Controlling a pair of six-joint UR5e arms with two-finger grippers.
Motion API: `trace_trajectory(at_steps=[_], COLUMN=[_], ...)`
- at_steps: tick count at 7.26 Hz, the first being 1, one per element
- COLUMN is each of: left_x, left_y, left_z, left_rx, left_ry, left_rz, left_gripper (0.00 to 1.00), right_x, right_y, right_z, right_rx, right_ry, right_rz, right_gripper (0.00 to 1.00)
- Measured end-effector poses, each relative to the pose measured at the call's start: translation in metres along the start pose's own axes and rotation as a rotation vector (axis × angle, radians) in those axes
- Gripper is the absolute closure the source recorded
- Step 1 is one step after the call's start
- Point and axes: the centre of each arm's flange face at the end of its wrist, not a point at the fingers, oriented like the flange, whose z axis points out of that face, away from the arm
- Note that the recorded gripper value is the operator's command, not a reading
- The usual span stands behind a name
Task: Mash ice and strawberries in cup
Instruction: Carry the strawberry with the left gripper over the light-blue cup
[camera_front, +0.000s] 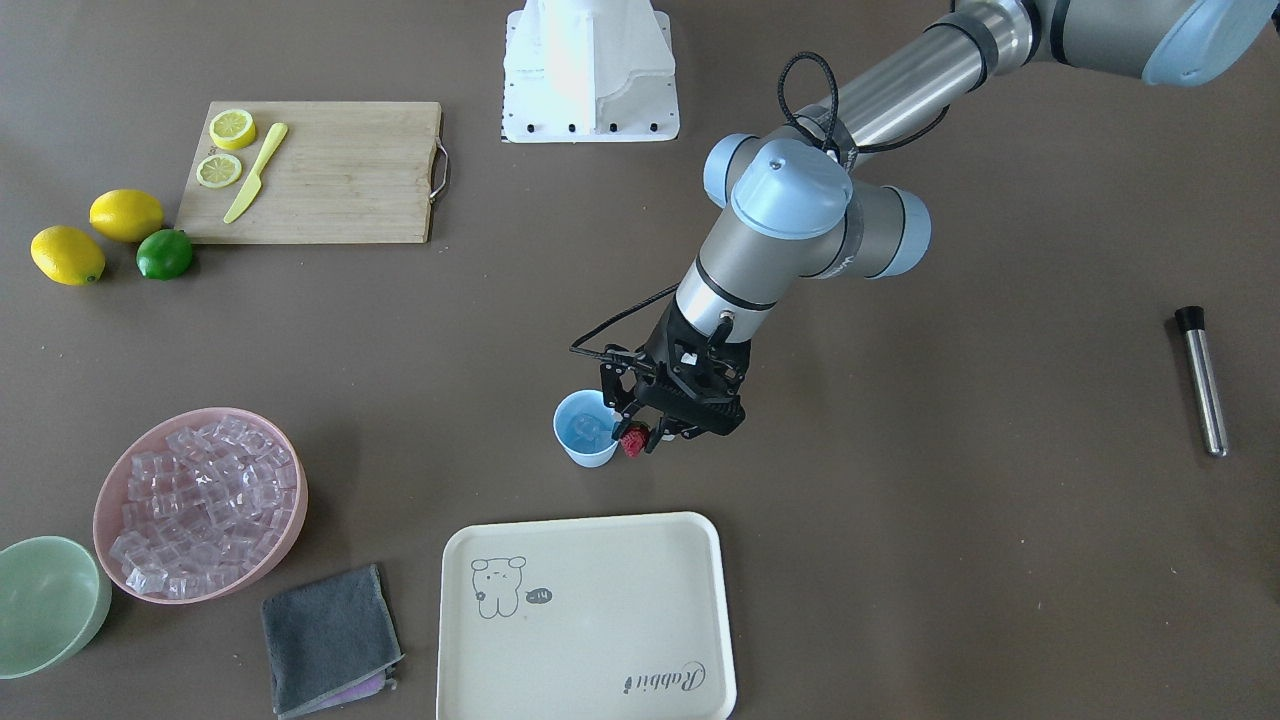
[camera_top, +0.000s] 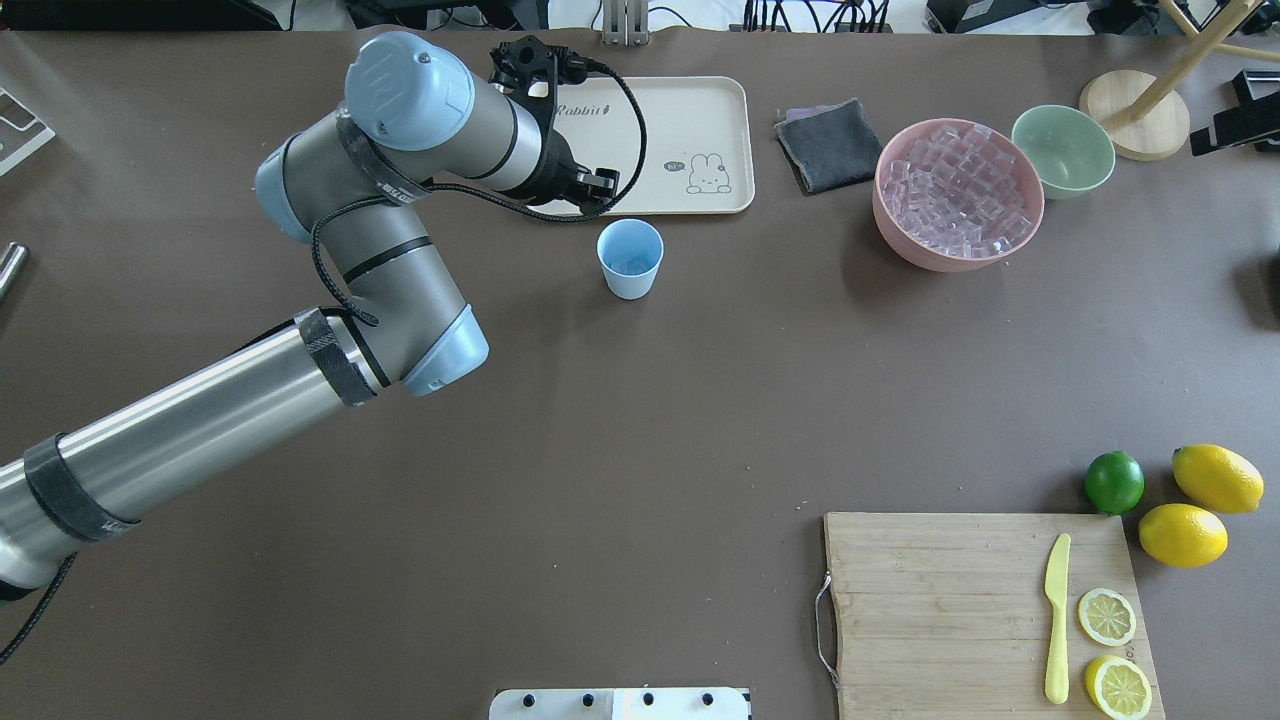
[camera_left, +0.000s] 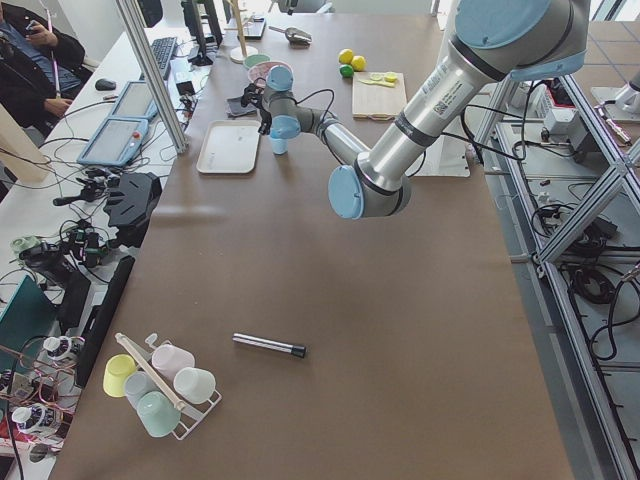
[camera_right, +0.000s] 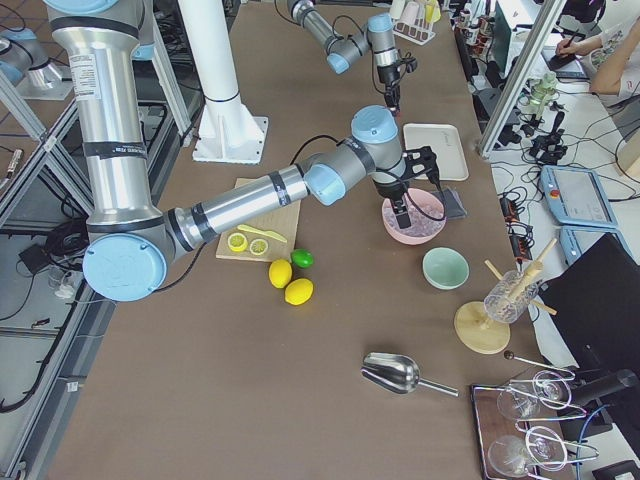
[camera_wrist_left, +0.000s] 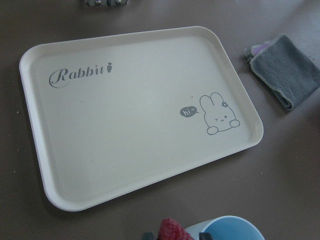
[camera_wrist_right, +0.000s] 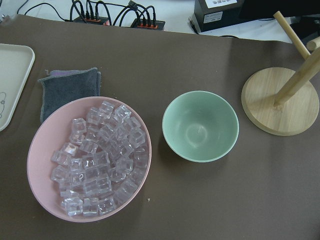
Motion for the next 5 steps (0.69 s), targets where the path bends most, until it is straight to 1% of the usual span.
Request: trace_trajectory(at_steps=[2, 3, 4, 5], left_x=[0.028, 0.033, 0.034, 0.033], left_y=[0.01, 0.012, 0.012, 0.013], left_z=[0.011, 0.016, 0.02, 0.022], left_rx=[0.035, 0.041, 0.043, 0.043], left_ry=[0.0, 0.0, -0.001, -0.004], left_rz=[0.004, 0.006, 0.006, 0.007], left_gripper=[1.0, 1.0, 0.42, 0.18], right_x=[0.001, 0.001, 0.0, -0.001], right_y=[0.001, 0.002, 0.002, 0.003], right_z=[0.002, 0.004, 0.008, 0.011], right_rx=[-0.004, -0.008, -0.014, -0.016], right_ry=[0.001, 0.002, 0.004, 0.008], right_rz=[0.001, 0.002, 0.001, 0.0], right_gripper=[0.0, 0.0, 0.0, 0.0])
